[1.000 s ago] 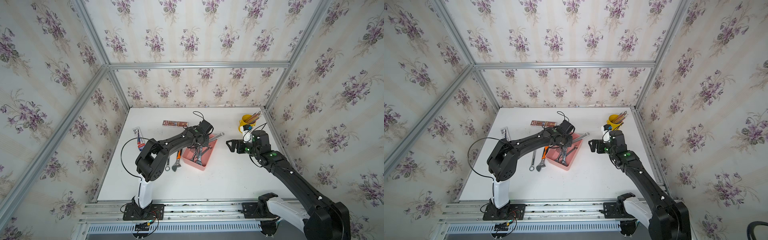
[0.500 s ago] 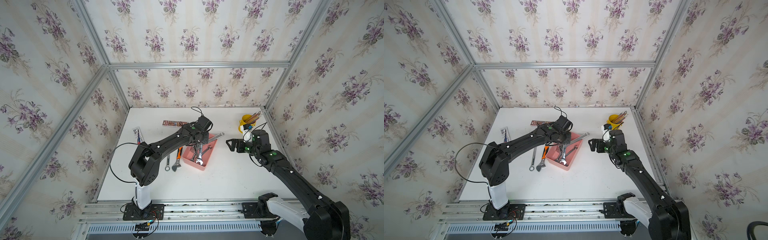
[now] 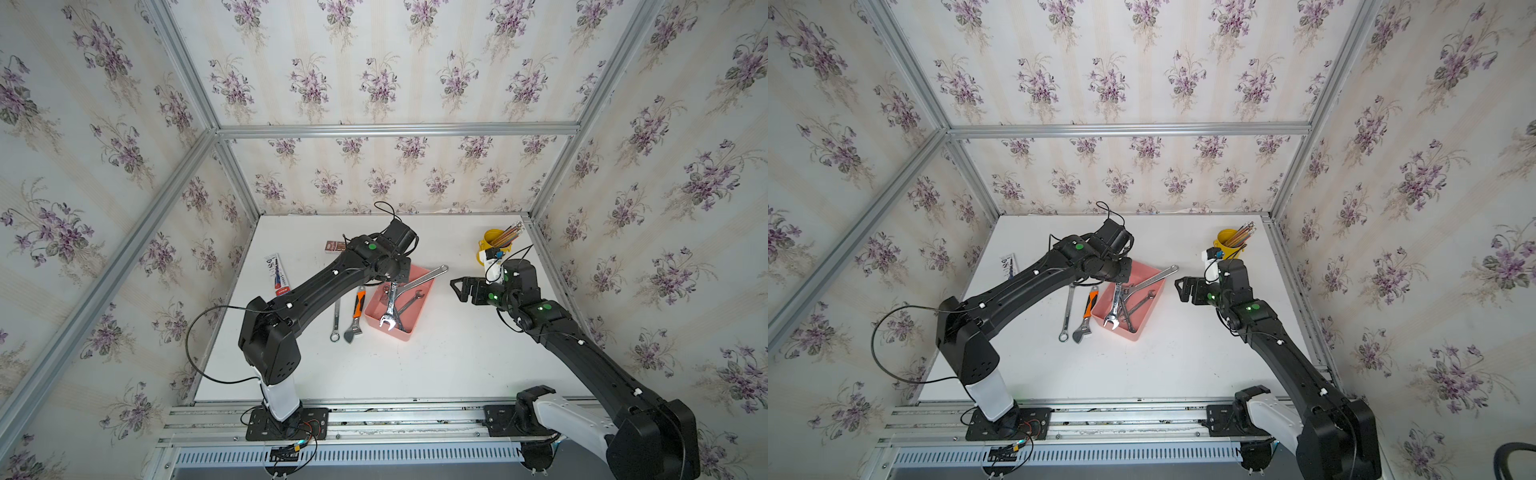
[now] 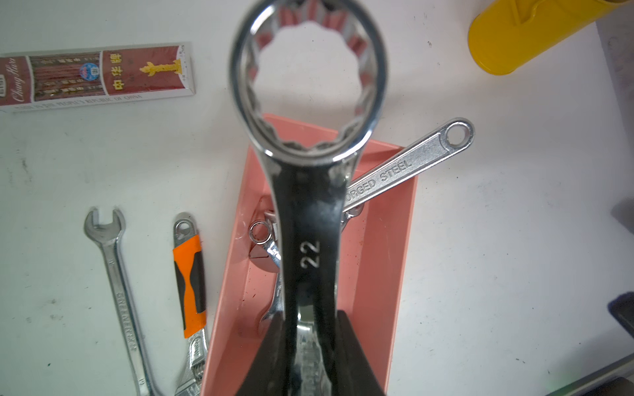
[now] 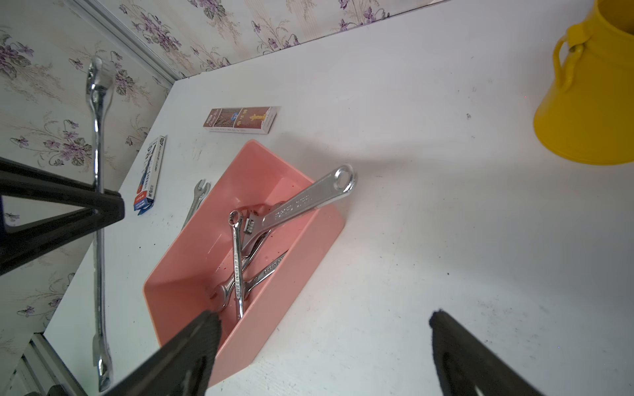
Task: Take out the wrench from the storage box
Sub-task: Place the wrench at the center of the board.
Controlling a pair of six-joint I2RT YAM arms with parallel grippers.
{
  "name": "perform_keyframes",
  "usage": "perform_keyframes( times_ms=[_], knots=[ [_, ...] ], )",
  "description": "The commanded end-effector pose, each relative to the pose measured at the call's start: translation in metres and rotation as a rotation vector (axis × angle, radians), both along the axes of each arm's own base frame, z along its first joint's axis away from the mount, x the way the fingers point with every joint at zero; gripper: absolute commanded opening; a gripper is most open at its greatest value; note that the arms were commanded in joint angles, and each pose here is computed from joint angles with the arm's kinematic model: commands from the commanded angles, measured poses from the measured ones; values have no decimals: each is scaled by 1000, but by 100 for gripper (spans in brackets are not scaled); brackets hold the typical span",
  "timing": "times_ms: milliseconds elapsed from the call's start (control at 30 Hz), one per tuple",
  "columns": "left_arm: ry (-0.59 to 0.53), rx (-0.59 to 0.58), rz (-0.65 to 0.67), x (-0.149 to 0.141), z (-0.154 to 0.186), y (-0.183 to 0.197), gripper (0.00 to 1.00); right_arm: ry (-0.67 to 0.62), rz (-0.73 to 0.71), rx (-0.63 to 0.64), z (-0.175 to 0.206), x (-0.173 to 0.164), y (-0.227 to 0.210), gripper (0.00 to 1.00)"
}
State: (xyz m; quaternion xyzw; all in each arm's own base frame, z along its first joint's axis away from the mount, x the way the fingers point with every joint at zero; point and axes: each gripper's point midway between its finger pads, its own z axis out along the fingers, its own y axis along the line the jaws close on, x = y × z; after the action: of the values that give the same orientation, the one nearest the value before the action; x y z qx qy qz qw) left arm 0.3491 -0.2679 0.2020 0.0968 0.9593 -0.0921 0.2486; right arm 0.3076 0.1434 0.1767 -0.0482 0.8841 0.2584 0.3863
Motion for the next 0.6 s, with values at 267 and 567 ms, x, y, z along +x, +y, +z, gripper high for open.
perform_keyframes(
  times_ms=[267, 567],
  knots=[
    [26, 146, 53, -14, -7, 108, 7, -19, 47, 33, 2, -1, 18, 99],
    [88, 216, 89, -13, -51, 181, 7, -19, 75, 34, 1, -1, 29, 99]
  ],
)
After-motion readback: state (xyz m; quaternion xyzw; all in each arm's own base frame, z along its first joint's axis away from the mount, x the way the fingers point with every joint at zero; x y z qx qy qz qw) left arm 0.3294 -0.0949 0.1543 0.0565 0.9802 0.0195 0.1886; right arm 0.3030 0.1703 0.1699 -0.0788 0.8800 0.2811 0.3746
